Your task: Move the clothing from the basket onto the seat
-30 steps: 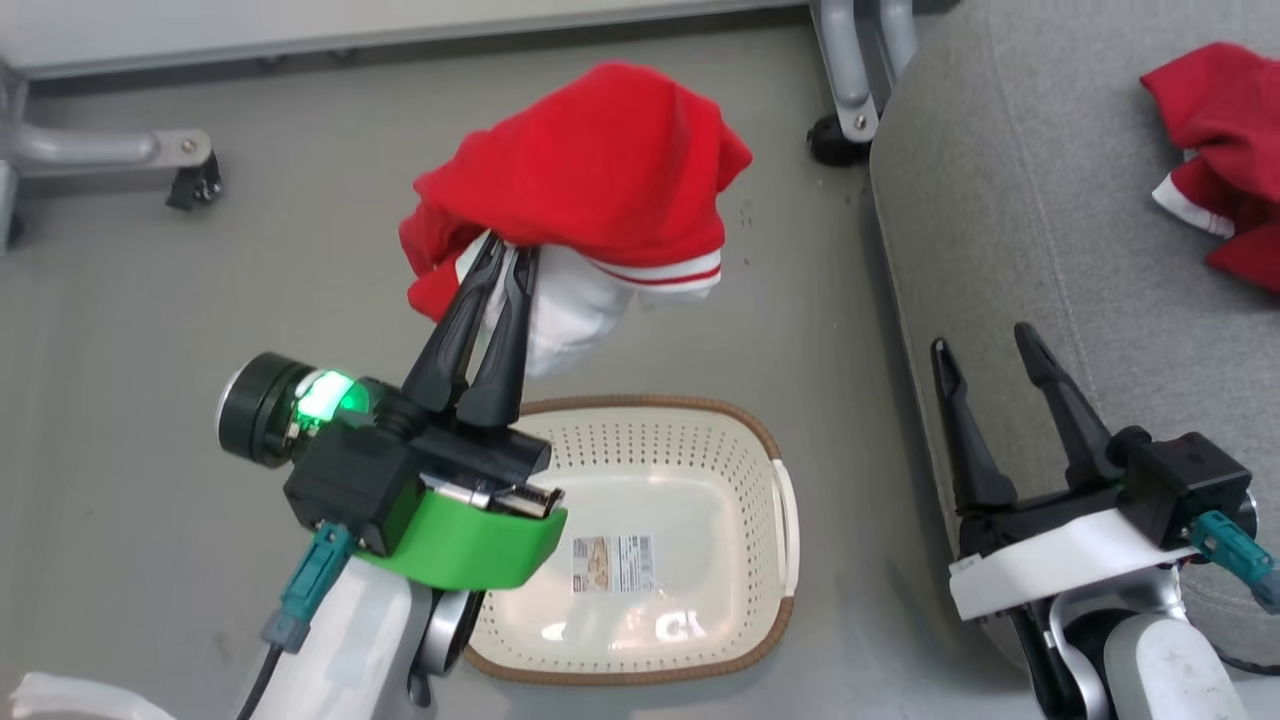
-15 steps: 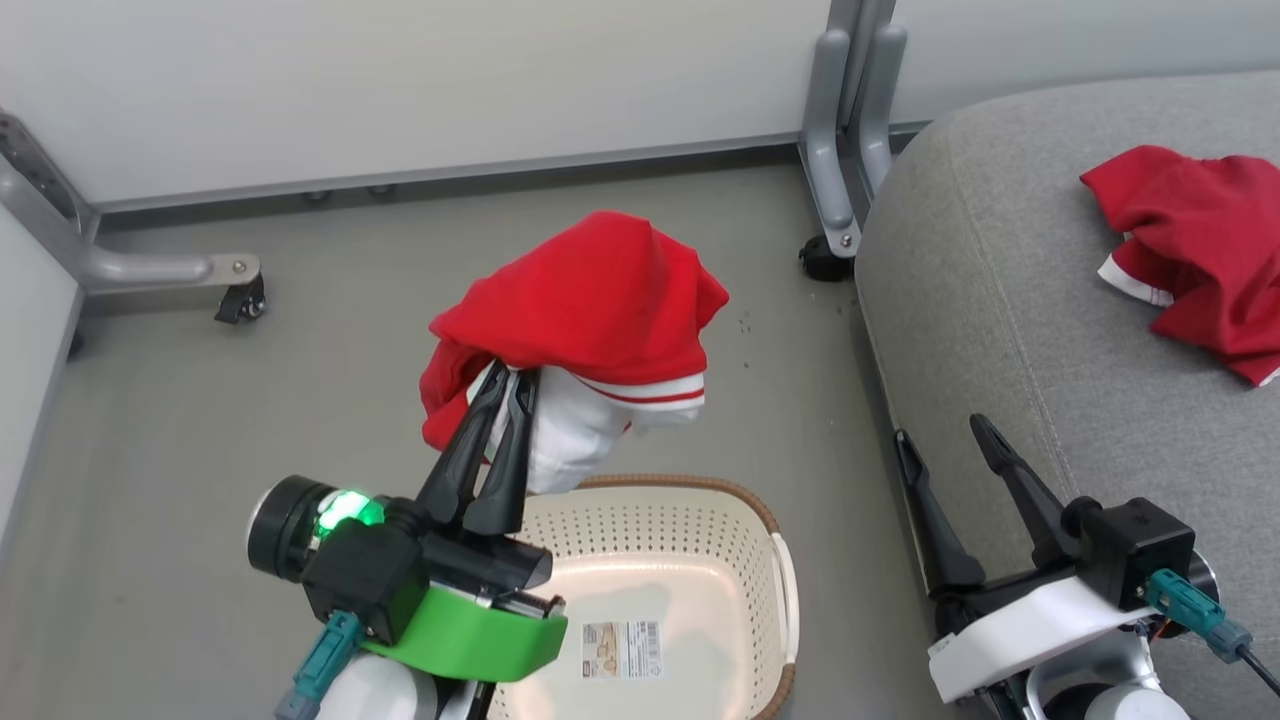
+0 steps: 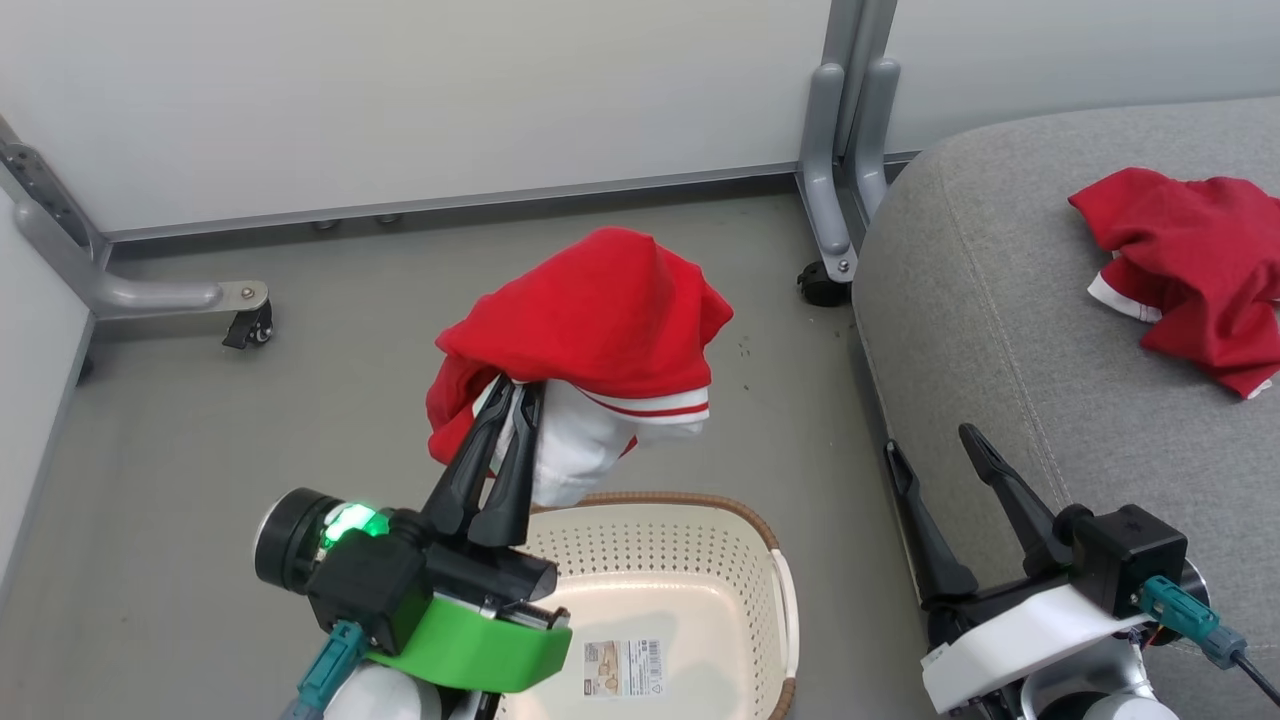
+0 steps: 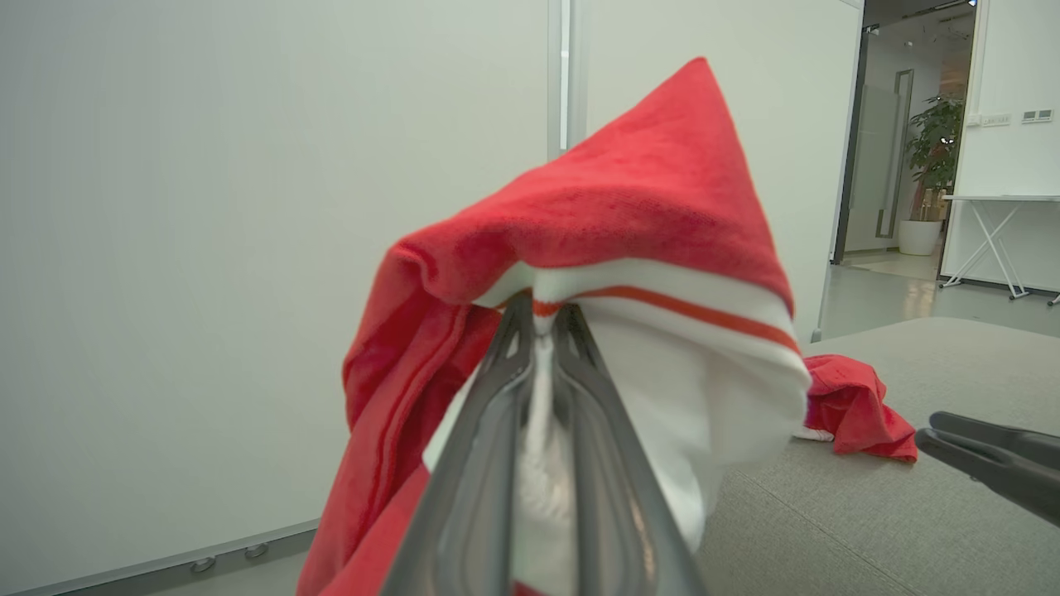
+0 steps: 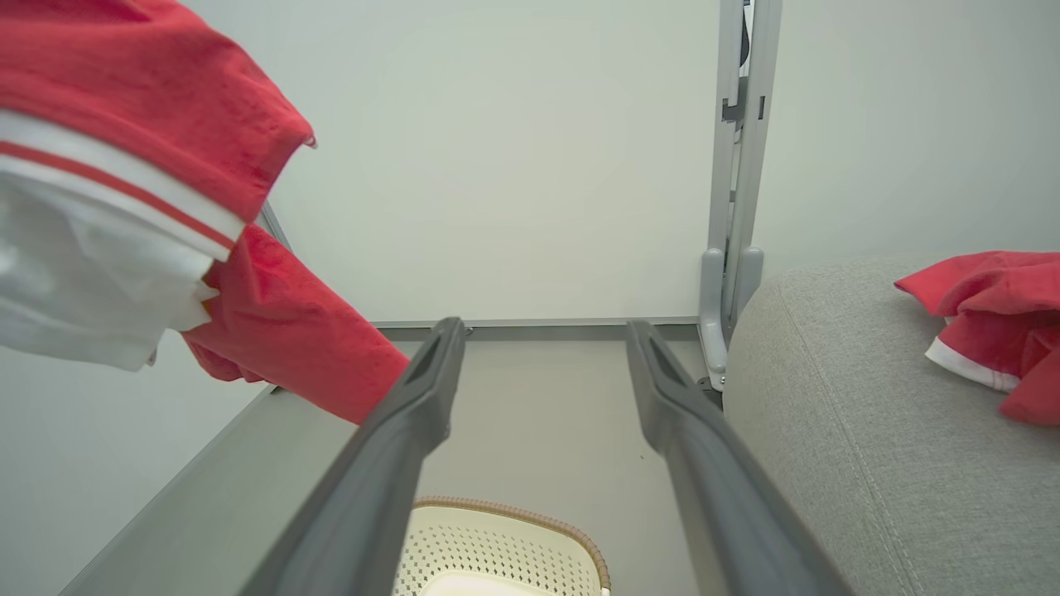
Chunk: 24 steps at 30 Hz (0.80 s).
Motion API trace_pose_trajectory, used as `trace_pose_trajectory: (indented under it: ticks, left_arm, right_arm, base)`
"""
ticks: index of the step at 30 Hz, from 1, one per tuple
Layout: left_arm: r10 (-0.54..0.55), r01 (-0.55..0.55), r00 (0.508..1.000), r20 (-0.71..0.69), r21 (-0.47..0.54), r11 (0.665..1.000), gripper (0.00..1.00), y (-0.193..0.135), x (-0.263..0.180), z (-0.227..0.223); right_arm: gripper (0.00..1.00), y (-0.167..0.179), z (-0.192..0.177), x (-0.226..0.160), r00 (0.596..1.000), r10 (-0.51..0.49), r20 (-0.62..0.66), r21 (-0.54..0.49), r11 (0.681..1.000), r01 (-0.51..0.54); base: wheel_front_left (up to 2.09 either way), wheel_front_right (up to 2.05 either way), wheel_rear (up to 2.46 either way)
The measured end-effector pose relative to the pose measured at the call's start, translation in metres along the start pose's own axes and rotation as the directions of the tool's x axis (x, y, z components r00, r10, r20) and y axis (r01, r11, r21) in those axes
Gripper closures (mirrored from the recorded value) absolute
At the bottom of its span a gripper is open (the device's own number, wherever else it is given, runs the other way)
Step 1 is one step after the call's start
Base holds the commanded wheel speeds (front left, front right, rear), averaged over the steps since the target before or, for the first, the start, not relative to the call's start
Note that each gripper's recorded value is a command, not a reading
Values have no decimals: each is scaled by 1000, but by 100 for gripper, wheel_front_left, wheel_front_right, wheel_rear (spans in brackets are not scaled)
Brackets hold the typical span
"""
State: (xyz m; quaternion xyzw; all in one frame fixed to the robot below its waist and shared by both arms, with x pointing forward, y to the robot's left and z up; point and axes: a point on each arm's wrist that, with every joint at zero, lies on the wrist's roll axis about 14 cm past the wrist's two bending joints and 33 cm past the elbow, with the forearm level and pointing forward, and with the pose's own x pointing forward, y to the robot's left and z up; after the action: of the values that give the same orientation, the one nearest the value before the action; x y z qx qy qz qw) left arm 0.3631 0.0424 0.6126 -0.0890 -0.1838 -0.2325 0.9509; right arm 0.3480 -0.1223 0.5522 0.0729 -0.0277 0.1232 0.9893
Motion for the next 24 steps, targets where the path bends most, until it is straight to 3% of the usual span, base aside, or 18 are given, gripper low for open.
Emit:
trace_pose_trajectory:
  ticks: [11,17,24]
  left_arm:
    - [1,-1,1000,2,-6,1000,100,0,0,1]
    - [5,-5,1000,-6,-10,1000,100,2,0,-3]
    - [1,-1,1000,-28,-24,1000,100,1,0,-12]
  right_arm:
    - [0,8,-2,1,1000,28,-7,3,1000,-28]
    - [0,45,-6,9,986,165,-23,17,986,-165]
    - [0,99,0,25,932,363,-1,31,931,-363]
  base:
    - [0,0,0]
    - [0,0,0]
    - [0,0,0]
